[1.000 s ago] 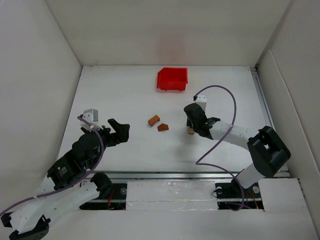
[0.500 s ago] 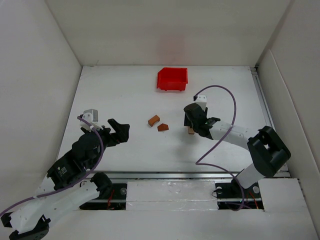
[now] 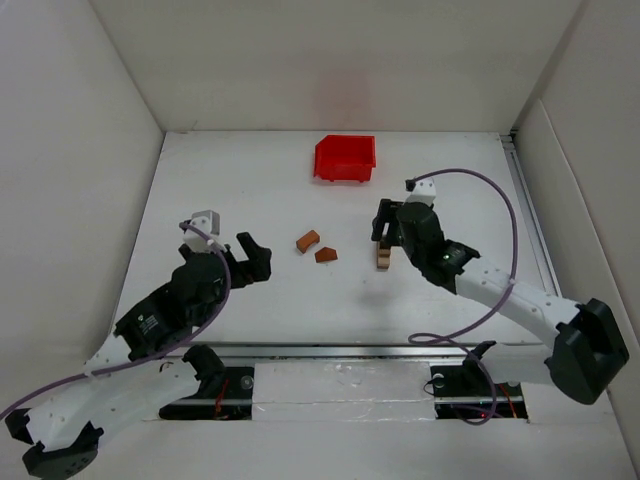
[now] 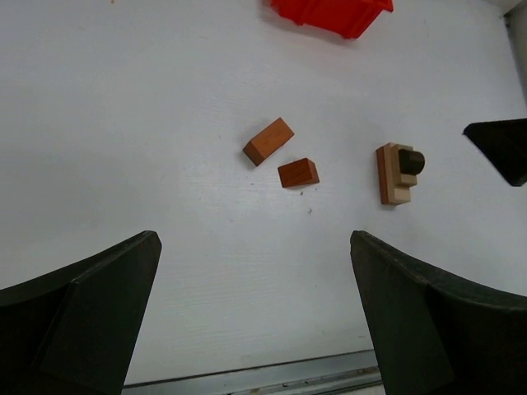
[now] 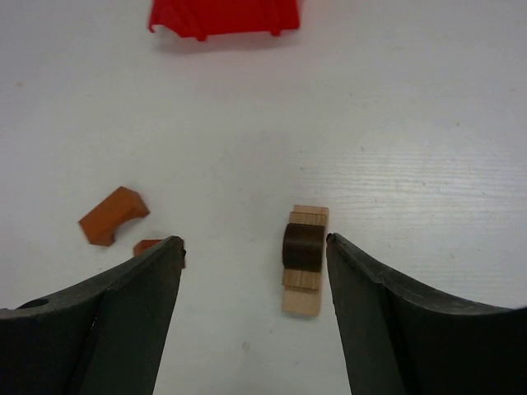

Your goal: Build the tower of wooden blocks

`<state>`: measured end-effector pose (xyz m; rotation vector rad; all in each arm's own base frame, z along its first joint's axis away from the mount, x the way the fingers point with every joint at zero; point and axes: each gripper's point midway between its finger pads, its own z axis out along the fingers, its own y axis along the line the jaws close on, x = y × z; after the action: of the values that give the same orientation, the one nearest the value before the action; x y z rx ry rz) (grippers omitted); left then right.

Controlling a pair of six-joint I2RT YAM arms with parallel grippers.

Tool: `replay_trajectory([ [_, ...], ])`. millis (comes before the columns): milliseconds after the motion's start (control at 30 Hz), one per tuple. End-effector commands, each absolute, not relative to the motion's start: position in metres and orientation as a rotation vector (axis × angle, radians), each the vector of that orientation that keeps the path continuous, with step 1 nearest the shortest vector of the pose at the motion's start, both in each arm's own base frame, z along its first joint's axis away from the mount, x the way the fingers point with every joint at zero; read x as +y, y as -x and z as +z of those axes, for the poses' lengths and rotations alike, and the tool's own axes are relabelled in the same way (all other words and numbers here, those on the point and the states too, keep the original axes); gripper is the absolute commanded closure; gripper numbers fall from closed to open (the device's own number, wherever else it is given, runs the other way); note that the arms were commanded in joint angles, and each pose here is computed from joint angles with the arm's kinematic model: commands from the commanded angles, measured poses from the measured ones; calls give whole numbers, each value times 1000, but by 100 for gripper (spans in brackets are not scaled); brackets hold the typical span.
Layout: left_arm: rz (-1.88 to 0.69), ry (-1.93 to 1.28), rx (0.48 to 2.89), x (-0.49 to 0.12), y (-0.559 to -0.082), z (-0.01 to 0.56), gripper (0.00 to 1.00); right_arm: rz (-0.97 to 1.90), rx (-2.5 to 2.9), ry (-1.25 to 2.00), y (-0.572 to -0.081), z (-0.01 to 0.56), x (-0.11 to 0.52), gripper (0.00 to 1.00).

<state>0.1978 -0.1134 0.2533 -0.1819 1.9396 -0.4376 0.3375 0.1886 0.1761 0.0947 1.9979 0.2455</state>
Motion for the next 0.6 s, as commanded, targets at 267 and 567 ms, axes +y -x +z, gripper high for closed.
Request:
replay_trajectory([
  [267,-524,173,2046,-182,-231,234,1,524,1813,228,-302,249,222,22],
  [567,-427,331,1995,-173,-255,239,1,509,2006,409,-327,203,273,24],
])
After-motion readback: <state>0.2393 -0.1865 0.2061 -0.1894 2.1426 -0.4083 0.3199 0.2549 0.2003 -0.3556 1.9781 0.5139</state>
